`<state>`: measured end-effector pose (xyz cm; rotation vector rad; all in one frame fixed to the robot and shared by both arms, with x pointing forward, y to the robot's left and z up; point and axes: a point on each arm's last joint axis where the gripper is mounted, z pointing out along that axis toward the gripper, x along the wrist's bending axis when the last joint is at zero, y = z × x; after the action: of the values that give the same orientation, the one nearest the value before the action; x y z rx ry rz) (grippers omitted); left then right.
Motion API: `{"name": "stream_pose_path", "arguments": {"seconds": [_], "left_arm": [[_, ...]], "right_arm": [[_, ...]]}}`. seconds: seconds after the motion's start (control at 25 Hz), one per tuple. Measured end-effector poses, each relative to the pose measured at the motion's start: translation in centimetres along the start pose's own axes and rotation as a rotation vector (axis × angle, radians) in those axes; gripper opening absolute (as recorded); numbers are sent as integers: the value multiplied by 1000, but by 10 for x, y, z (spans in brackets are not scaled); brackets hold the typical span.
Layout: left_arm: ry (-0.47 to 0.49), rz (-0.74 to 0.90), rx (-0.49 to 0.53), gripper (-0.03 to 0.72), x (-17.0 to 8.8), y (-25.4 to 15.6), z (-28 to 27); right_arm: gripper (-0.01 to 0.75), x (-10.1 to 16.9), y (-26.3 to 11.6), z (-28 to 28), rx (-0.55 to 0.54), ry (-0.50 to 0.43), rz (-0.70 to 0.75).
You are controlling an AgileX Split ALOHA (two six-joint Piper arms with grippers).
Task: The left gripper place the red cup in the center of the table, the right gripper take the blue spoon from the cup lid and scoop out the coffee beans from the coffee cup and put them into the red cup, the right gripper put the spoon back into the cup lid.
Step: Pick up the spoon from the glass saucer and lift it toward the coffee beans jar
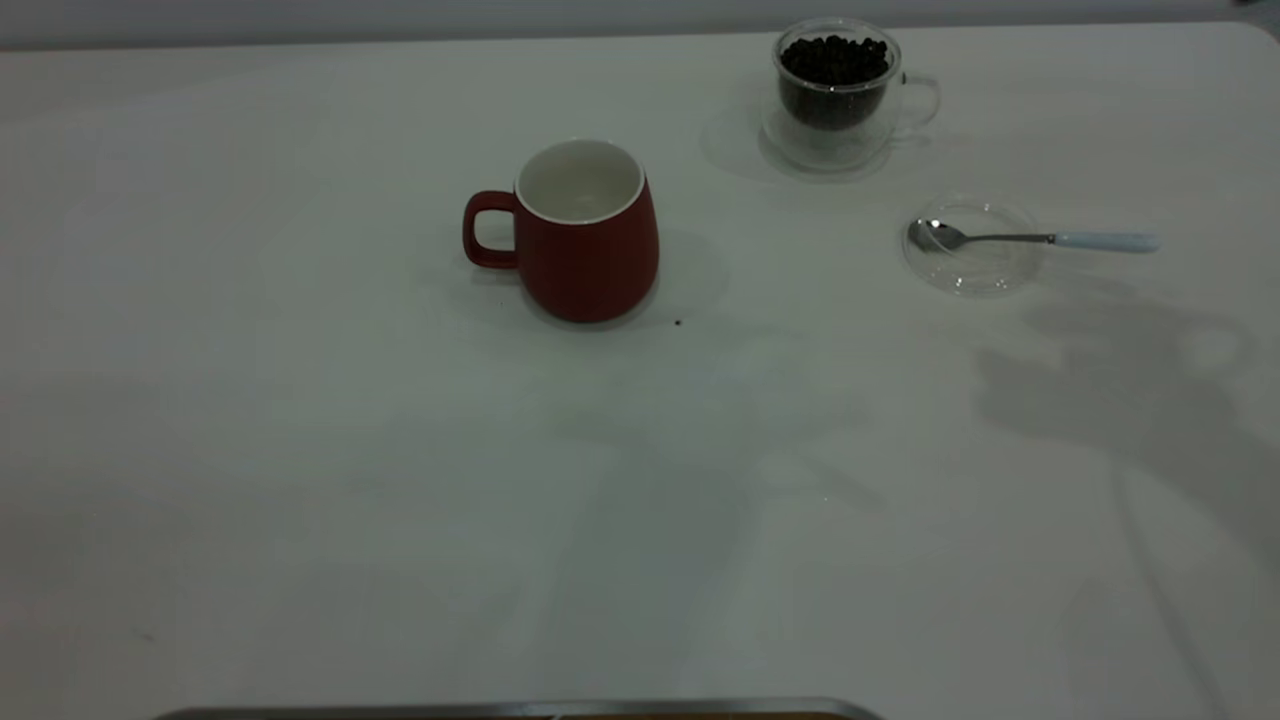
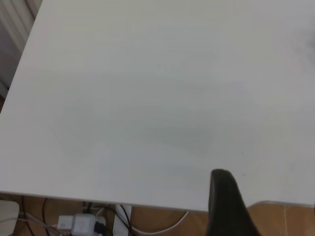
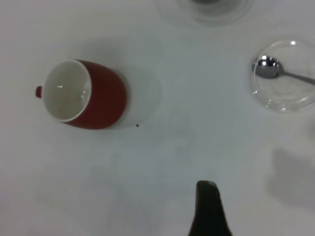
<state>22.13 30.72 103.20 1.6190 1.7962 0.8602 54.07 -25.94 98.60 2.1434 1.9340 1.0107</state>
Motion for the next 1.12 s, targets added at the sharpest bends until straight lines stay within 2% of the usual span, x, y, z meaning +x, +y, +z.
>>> {"name": "stream_pose_path", "arguments": {"seconds": [0.56,0.84,1.12], "left_arm": [[0,0,0,482,0,0,0],[0,0,0,482,0,0,0],[0,0,0,482,0,0,0]], "right_arm": [[580,-81,-1,67,42,95,283],[582,-103,-17,104,64,102,394],[582,-129,-25,110,67,77,453]]}}
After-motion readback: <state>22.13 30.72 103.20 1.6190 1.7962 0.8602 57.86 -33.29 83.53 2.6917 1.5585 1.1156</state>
